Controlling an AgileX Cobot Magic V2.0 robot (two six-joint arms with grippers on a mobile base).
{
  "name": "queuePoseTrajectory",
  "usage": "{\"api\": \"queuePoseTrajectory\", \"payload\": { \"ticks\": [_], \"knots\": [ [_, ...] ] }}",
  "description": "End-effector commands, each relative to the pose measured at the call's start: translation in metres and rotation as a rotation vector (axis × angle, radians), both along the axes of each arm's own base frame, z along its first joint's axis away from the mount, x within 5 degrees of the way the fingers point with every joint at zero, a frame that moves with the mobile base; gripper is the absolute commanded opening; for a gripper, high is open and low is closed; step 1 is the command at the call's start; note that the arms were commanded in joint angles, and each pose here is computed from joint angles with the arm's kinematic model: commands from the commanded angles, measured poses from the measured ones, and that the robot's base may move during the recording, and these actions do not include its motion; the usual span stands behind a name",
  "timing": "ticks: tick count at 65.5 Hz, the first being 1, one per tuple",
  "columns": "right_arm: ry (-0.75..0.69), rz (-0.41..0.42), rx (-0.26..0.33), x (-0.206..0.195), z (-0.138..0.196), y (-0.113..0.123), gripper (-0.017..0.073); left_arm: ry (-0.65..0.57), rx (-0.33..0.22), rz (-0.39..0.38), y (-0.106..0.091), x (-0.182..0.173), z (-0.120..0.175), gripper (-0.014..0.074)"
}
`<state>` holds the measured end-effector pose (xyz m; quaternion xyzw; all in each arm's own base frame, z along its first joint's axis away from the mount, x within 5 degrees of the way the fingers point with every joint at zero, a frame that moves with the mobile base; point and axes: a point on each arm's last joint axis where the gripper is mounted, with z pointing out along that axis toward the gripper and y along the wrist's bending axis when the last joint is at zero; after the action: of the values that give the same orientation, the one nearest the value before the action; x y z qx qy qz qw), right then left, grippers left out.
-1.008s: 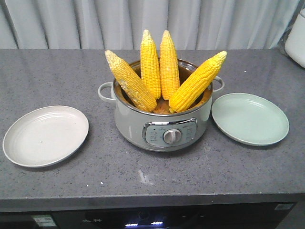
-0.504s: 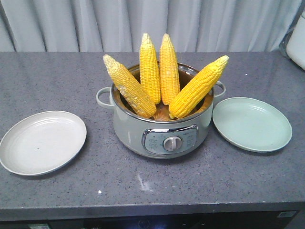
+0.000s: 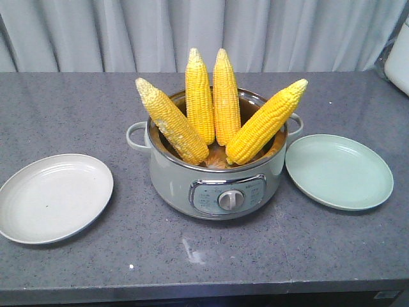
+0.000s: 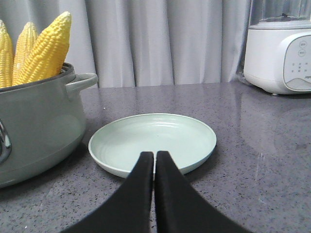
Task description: Distribute corn equally
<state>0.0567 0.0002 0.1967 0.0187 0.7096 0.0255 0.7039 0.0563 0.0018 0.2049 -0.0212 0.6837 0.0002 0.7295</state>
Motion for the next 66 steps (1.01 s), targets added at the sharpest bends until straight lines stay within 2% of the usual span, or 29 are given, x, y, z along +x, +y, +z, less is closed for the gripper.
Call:
{"api": "queuePoseTrajectory", "payload": {
  "ticks": [1, 44, 52, 56, 59, 63, 66],
  "knots": [
    [-0.069, 0.004, -0.003, 0.000, 0.004, 0.001, -0.0006, -0.070, -0.008, -0.013, -0.001, -0.001, 0.003, -0.0006],
    [-0.069, 0.004, -0.003, 0.000, 0.004, 0.001, -0.0006, -0.085, -0.008, -0.015, -0.001, -0.001, 0.004, -0.0006],
    [-0.070, 0.004, -0.003, 0.000, 0.004, 0.001, -0.0006, -0.107, -0.032, -0.019, -0.001, -0.002, 0.009, -0.0006],
    [-0.097, 0.007, -0.002, 0.000, 0.007, 0.001, -0.0006, -0.168, -0.039, -0.029, -0.002, -0.003, 0.015, -0.0006],
    [-0.139, 0.010, 0.001, -0.001, 0.015, 0.001, -0.0006, -0.226, -0.071, -0.040, -0.002, -0.006, 0.025, -0.0006],
    [-0.187, 0.010, 0.001, -0.004, 0.031, 0.001, -0.0006, -0.279, -0.125, -0.051, -0.002, -0.011, 0.049, -0.0006],
    [-0.210, 0.007, 0.000, -0.008, 0.046, 0.001, -0.0006, -0.303, -0.132, -0.049, -0.002, -0.017, 0.071, -0.0006]
  ]
}}
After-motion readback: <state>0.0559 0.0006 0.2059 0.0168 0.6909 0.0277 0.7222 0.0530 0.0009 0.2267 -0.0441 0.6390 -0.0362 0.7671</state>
